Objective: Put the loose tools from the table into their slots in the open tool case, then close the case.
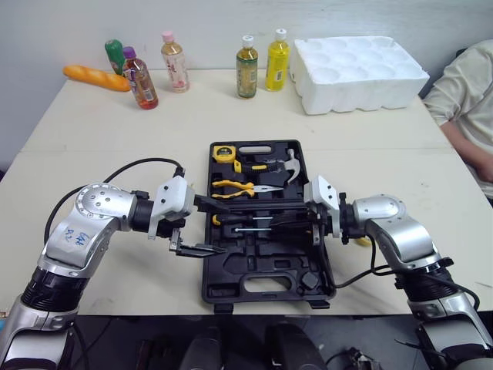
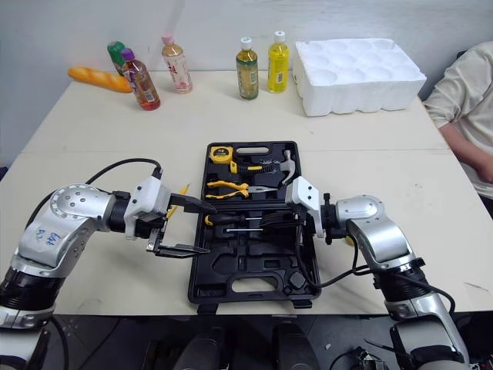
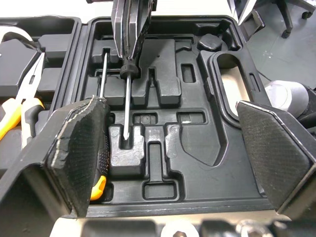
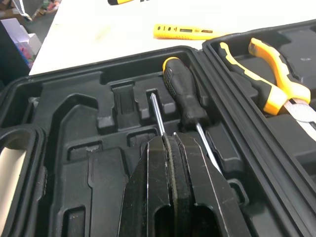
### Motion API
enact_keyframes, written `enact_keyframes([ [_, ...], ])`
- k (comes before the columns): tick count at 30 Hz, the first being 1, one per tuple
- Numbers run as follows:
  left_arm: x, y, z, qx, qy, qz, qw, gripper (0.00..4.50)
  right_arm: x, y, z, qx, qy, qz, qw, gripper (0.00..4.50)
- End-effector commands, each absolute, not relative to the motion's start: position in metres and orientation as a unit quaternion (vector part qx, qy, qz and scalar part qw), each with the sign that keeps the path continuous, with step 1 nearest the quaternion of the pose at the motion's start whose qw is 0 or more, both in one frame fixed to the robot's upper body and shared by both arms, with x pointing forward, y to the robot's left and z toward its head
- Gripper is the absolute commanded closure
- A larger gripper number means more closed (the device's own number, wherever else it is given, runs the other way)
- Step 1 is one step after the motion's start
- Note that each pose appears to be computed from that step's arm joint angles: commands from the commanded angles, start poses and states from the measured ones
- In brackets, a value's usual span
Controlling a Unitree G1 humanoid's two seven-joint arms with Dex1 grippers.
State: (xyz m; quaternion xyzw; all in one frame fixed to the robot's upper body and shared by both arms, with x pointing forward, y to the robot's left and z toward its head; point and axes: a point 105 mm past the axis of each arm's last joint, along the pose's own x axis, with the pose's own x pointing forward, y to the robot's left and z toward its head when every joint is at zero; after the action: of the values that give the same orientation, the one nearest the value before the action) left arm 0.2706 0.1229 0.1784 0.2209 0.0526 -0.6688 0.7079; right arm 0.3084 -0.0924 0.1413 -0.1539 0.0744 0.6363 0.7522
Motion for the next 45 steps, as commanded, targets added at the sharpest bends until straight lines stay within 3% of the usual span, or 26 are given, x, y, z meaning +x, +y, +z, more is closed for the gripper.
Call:
enact_keyframes([
  [1,0.269,0.121,0.185,0.233,0.038,-0.671,0.703,0.00,0.308,-0.094,0.137,-0.179,0.079,0.633,0.749,4.47],
  [10,0.270,0.121,0.184,0.234,0.037,-0.669,0.704,0.00,0.314,-0.097,0.124,-0.199,0.104,0.617,0.754,4.47],
  [20,0.270,0.121,0.183,0.235,0.035,-0.667,0.706,0.00,0.310,-0.112,0.089,-0.256,0.198,0.592,0.738,4.47],
  [34,0.270,0.122,0.181,0.234,0.035,-0.667,0.707,0.00,0.311,-0.110,0.085,-0.250,0.209,0.576,0.749,4.47],
  [39,0.273,0.126,0.178,0.222,0.039,-0.655,0.721,0.00,0.305,-0.097,0.118,-0.217,0.131,0.592,0.765,4.47],
  [43,0.272,0.141,0.181,0.131,0.053,-0.621,0.771,0.00,0.289,-0.109,0.159,-0.162,0.087,0.577,0.796,4.47],
  [44,0.269,0.147,0.181,0.108,0.057,-0.608,0.784,0.00,0.283,-0.117,0.166,-0.151,0.089,0.573,0.801,3.85],
  [45,0.267,0.156,0.180,0.089,0.062,-0.588,0.802,0.00,0.277,-0.128,0.173,-0.142,0.090,0.566,0.807,3.57],
])
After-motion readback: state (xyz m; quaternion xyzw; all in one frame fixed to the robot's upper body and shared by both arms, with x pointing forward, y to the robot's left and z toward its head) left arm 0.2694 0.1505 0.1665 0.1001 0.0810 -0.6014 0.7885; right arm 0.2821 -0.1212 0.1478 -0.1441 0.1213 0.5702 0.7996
